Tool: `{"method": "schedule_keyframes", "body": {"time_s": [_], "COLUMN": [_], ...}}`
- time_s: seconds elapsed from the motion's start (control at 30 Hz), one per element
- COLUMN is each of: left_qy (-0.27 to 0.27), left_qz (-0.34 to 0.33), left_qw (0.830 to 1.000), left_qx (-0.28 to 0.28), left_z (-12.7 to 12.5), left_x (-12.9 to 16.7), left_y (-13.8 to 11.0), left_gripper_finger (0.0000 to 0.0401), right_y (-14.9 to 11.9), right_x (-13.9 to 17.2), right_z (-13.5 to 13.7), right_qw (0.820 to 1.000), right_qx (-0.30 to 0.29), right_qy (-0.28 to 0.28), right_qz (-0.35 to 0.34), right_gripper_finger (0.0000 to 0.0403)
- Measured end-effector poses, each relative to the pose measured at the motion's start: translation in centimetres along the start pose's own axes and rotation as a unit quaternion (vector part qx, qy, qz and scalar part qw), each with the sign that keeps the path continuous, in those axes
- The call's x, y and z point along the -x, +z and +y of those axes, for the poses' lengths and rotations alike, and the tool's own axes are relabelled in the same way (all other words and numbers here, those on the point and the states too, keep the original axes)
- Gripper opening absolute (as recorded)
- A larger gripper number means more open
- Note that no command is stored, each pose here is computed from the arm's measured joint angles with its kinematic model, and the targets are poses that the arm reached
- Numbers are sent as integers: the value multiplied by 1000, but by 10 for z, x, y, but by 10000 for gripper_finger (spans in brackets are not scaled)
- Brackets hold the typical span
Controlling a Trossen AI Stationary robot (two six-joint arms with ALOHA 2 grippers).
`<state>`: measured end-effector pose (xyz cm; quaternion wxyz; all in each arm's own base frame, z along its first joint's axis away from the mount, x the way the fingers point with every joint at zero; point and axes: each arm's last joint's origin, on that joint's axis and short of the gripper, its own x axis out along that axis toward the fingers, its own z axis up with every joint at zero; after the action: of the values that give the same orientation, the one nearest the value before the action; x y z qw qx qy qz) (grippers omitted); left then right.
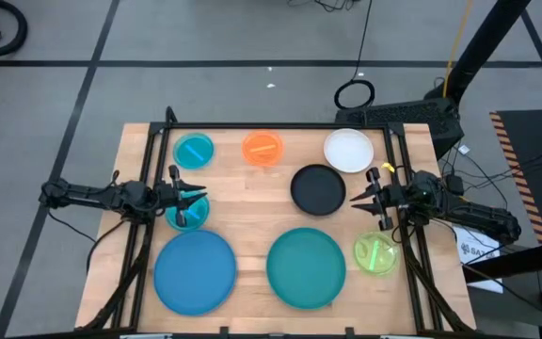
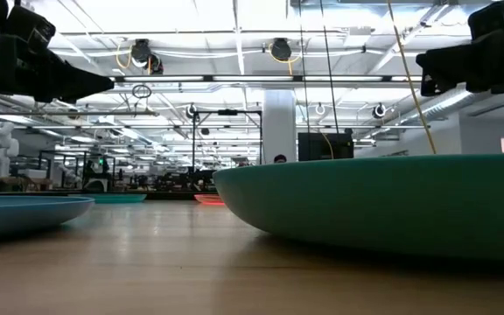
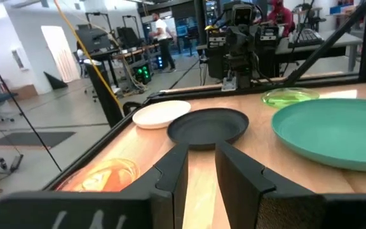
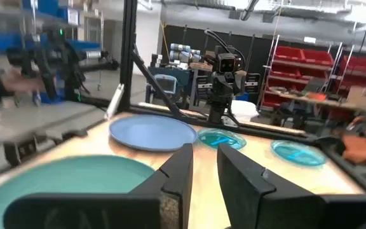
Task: Stack plastic plates
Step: Stack the green plate on top of the blue plate
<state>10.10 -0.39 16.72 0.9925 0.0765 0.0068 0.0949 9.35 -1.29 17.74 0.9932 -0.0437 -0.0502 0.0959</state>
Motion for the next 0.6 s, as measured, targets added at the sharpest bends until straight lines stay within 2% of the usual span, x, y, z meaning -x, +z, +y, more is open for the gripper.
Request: {"method": "schedule_keyframes", "body": {"time_s": [0.13, 0.23, 0.43, 0.5, 0.6], "left_qy": [4, 5, 2, -1, -1], "left_qz": [-40, -71, -106, -106, -106], "left_qw": [996, 991, 980, 977, 976], "left_qx": [78, 111, 166, 187, 190], "left_z": [1, 3, 4, 4, 4], "left_x": [0, 1, 2, 2, 2], "left_y": [8, 14, 21, 21, 21], "left_gripper_finger": [88, 88, 88, 88, 88], "right_y": [6, 11, 12, 14, 16], "right_x": [0, 1, 1, 1, 2], "right_z": [0, 0, 0, -2, -6], "right_qw": [997, 994, 993, 993, 988], "right_qx": [-67, -98, -106, -90, -88], "right_qy": [1, 4, 2, -21, -91], "right_qz": [-28, -52, -55, -68, -86], "right_gripper_finger": [66, 66, 66, 66, 66]}}
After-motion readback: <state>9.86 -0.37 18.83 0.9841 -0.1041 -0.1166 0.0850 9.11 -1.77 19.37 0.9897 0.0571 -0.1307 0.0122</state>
